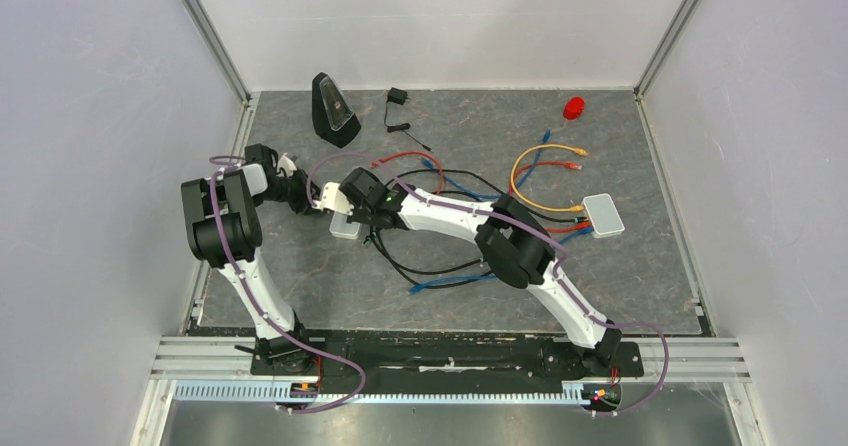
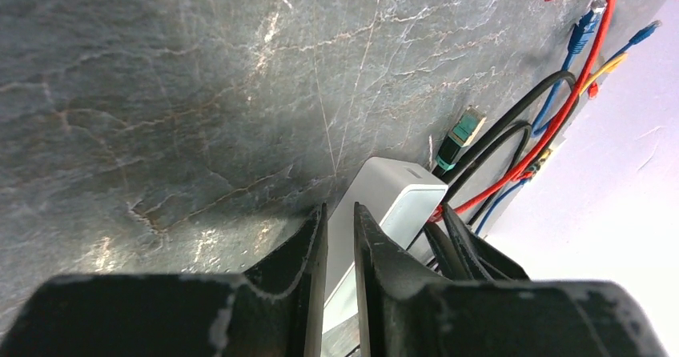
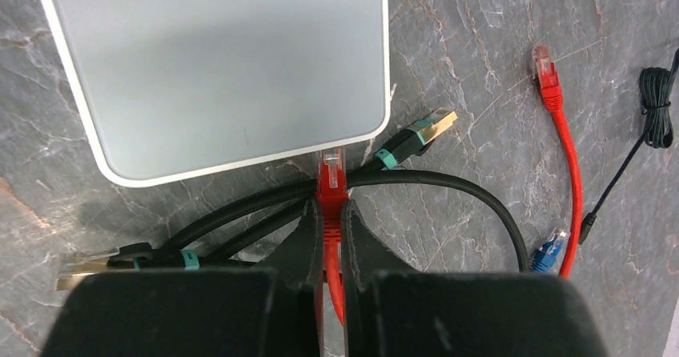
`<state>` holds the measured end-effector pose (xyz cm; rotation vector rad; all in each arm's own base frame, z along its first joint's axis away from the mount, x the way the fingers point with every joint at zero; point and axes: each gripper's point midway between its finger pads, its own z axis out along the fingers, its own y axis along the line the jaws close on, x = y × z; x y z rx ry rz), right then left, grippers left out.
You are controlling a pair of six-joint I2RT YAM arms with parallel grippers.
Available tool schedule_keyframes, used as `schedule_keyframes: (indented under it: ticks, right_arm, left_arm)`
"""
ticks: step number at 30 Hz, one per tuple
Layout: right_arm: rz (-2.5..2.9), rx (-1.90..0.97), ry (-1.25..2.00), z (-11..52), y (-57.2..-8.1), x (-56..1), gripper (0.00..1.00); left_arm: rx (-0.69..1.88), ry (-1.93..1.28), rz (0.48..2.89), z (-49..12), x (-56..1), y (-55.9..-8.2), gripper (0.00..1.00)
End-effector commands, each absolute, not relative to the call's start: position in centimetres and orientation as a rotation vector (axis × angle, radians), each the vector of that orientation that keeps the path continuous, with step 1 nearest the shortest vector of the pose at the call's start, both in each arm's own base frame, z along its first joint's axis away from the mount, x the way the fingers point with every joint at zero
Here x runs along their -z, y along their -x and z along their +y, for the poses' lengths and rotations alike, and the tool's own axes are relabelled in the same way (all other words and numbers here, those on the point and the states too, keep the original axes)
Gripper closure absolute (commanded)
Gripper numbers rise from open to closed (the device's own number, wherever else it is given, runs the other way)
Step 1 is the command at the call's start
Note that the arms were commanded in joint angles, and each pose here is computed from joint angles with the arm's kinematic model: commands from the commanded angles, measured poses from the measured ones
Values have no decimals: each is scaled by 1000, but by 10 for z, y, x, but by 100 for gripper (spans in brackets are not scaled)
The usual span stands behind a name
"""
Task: Insert the plug into the switch port
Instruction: Insert the connector into the switch port.
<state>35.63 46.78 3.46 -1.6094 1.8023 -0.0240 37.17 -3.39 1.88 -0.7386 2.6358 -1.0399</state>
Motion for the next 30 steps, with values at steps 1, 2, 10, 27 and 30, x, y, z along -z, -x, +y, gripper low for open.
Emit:
schedule_keyframes:
  ticks: [1, 2, 10, 27, 30]
  right_arm:
    - [1740, -24, 1645, 494, -342, -41, 100]
    - [1739, -20, 1638, 495, -344, -42, 100]
    - [1734, 45, 1577, 491, -354, -43, 100]
    - [1621, -353, 1526, 509, -333, -40, 100]
    - [1595, -366, 1516, 512, -334, -53, 100]
  left_arm:
    - [1112, 691, 2645, -46, -26, -373, 76]
    - [1112, 692, 2653, -46, -25, -371, 76]
    - [1151, 694, 2684, -50, -18, -364, 76]
    - [1272, 693, 2712, -73, -11, -342, 78]
    - [1320, 688, 2674, -80, -17, -341, 78]
